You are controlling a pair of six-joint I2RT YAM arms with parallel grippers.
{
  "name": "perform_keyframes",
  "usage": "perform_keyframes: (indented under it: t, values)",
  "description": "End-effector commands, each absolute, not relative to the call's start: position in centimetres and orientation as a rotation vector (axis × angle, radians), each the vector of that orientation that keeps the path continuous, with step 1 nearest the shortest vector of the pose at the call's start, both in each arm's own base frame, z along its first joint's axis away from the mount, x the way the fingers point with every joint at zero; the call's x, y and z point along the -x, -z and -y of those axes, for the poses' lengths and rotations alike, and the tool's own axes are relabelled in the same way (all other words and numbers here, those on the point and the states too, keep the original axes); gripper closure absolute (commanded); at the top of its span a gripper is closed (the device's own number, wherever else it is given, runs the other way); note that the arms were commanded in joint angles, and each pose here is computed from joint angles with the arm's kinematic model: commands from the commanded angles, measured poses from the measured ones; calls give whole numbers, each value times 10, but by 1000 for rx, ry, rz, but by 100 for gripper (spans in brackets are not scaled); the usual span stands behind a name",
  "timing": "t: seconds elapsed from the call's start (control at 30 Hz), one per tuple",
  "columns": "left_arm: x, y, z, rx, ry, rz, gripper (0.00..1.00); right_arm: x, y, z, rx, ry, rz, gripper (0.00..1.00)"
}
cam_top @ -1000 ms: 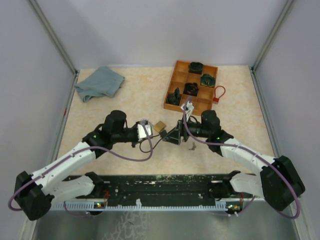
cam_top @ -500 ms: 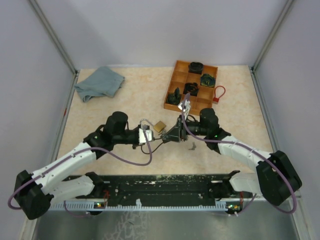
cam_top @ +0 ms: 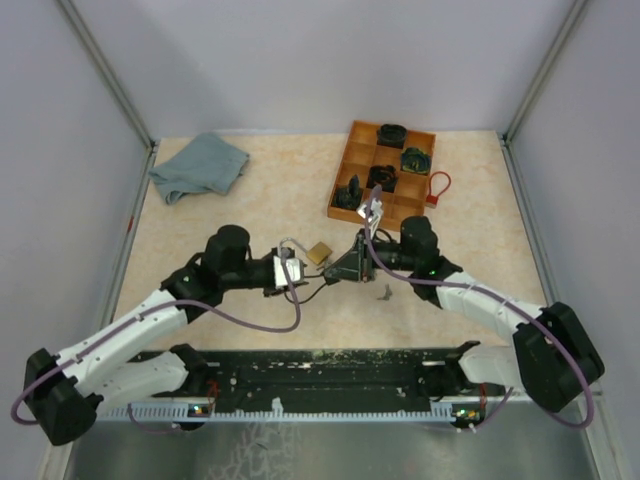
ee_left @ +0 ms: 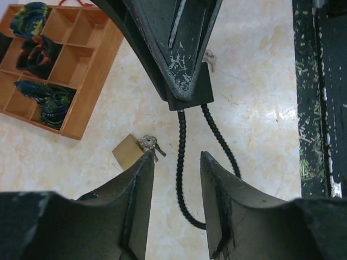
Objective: Unlock with the key
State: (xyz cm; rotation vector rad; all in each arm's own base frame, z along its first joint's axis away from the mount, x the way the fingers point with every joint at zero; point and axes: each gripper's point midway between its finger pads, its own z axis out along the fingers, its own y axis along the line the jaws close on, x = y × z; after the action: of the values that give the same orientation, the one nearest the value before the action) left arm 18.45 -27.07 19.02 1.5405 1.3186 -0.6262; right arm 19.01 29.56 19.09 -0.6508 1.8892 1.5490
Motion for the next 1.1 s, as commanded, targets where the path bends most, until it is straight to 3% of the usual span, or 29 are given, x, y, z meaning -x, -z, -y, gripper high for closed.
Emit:
perform_keyframes:
  t: [0.0,0.27,0.57,0.73,1.07]
  values:
    - [-194,-218,268,-1387,590,-1308,52,-210,-232,-291,587,-1439,-1713,100]
    - [-216,-264,255,-854,691,-1486,35,-233,-253,-269,281,-1358,-1589,100]
    - [-222,-270,236,-124,1038,-1575,35,-232,-278,-263,64,-1442,-1382,100]
    - [-222,-258,238,38,1155,-1621,35,-229,-290,-259,-34,-1460,-1294,100]
    - [-208,-284,251,131,1473,-1432,35,-220,-305,-263,-171,-1581,-1165,100]
